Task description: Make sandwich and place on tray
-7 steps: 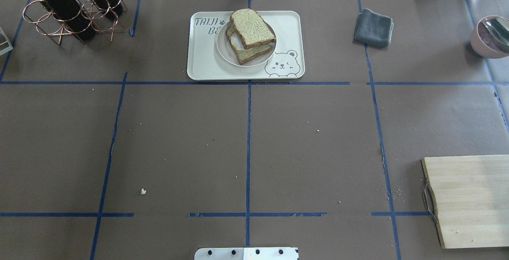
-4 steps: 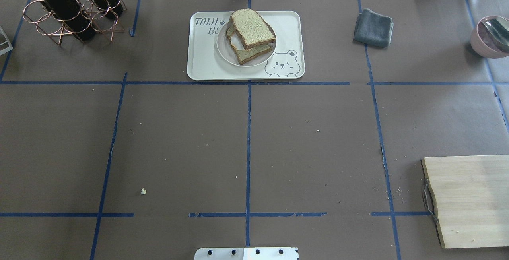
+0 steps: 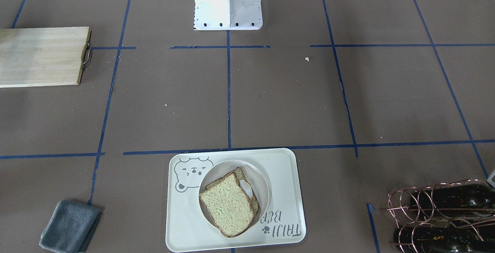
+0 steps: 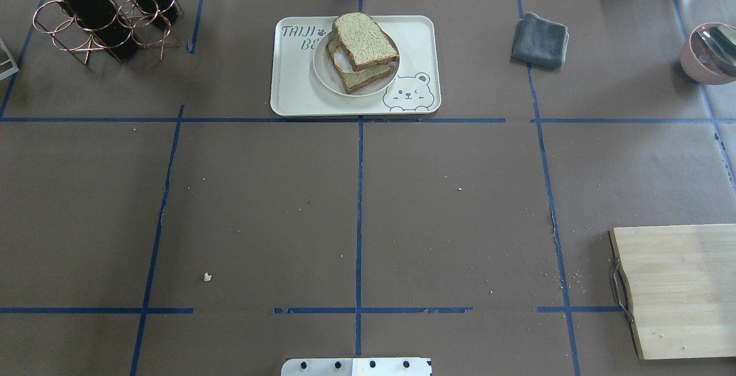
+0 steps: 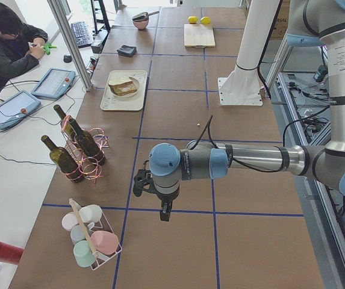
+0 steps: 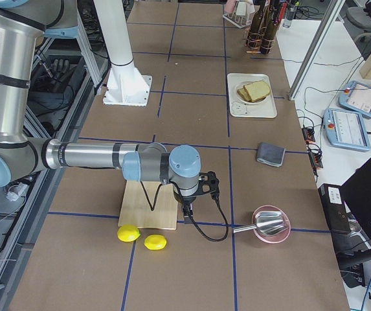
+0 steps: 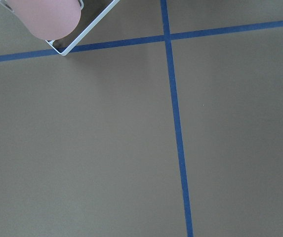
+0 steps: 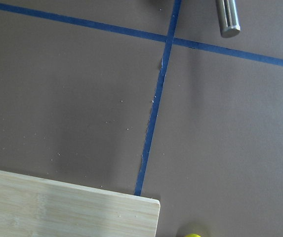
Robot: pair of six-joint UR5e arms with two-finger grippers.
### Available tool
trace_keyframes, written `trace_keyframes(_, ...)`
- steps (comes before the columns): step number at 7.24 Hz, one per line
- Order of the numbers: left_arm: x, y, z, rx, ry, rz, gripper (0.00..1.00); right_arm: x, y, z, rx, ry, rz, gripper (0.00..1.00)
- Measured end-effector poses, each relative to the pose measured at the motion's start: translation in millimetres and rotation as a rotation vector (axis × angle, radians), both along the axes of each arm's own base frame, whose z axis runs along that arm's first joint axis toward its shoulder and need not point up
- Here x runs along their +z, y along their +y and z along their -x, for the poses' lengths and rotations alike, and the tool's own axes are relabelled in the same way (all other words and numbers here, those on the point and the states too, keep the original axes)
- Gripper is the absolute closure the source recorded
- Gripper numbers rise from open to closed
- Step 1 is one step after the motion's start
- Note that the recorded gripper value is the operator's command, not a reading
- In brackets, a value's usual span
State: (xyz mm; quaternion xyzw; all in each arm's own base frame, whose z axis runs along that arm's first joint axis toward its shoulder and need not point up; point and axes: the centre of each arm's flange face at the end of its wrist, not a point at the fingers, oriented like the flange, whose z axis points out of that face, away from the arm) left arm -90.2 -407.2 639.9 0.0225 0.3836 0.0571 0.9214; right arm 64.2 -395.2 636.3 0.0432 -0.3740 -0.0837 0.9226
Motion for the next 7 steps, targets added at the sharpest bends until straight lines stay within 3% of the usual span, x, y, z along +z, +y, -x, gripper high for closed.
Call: trace_keyframes(7, 1.1, 0.6, -0.3, -0.001, 0.001, 0.004, 0.00, 2.3, 2.0, 1.7, -0.004, 0.000, 0.006, 0.00)
